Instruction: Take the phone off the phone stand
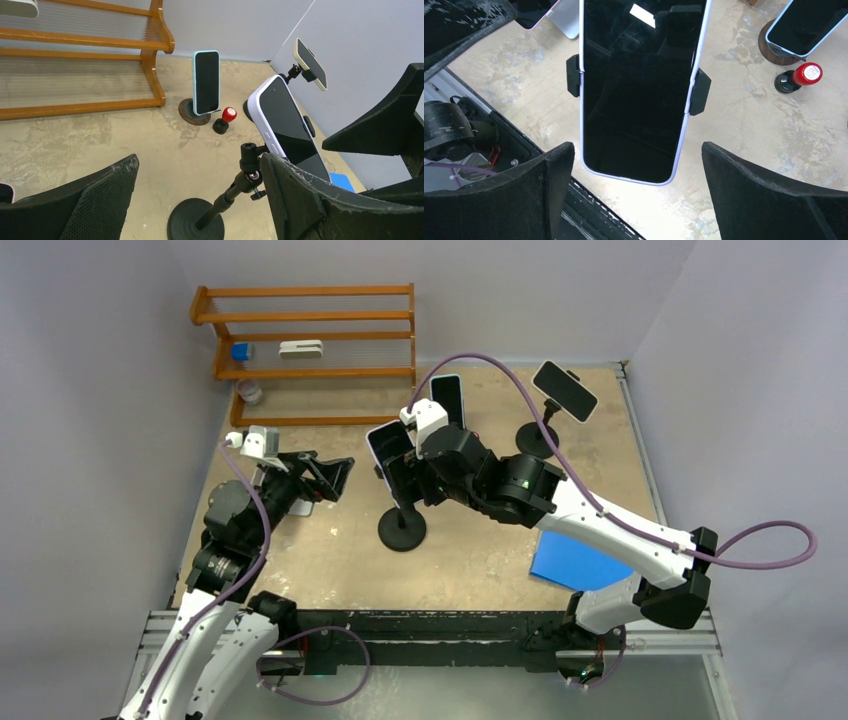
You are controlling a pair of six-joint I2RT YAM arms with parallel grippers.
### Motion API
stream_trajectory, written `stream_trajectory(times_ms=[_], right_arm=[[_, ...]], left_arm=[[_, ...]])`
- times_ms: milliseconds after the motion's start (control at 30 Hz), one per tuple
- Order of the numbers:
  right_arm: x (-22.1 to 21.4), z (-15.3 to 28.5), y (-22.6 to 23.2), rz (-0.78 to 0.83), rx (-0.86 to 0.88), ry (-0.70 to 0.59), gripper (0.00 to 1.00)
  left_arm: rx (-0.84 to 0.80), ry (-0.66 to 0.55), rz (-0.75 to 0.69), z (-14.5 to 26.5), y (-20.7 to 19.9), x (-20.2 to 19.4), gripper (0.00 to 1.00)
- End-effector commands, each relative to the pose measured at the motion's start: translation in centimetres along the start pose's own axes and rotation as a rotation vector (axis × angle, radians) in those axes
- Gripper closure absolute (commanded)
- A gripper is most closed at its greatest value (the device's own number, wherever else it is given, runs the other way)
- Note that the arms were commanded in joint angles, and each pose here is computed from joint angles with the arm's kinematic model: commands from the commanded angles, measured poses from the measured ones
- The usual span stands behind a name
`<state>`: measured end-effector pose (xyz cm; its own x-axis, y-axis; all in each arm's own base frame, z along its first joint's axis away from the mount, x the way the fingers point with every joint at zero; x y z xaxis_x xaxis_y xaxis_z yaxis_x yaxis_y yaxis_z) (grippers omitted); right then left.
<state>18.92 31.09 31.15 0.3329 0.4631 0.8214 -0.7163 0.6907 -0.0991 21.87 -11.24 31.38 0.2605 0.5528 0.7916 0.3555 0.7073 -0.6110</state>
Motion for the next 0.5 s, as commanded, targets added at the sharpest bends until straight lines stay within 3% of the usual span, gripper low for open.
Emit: stream_trajectory(times_ms=[0, 233, 467], right_arm=[[2.1, 1.3, -0.5, -0.031, -0.044, -0.058, 0.01], [1.7, 0.2, -0.2, -0.015, -0.08, -0.034, 0.01], [2.0, -0.5, 0.8, -0.015, -0.062, -0.033, 0.01]], left_arm=[[-0.025, -0.044, -0.027, 0.2, -0.7, 1.0, 0.1], [-0.022, -0.035, -0.004, 0.2, -0.9, 0.9, 0.11], [0.017, 0.038, 0.11, 0.1, -0.8, -0.3, 0.11]])
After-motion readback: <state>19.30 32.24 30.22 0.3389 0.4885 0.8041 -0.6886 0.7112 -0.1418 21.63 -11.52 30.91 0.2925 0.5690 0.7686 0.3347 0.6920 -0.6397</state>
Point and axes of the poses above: each gripper's point midway between its finger pads, its own z axis back along the fingers, its own y axis along the line the jaws close on, x = y × z, the point moved 3 cm from there along z, back along the fingers, and after that the axes turned 14 degrees about z, right-handed, at the moved point
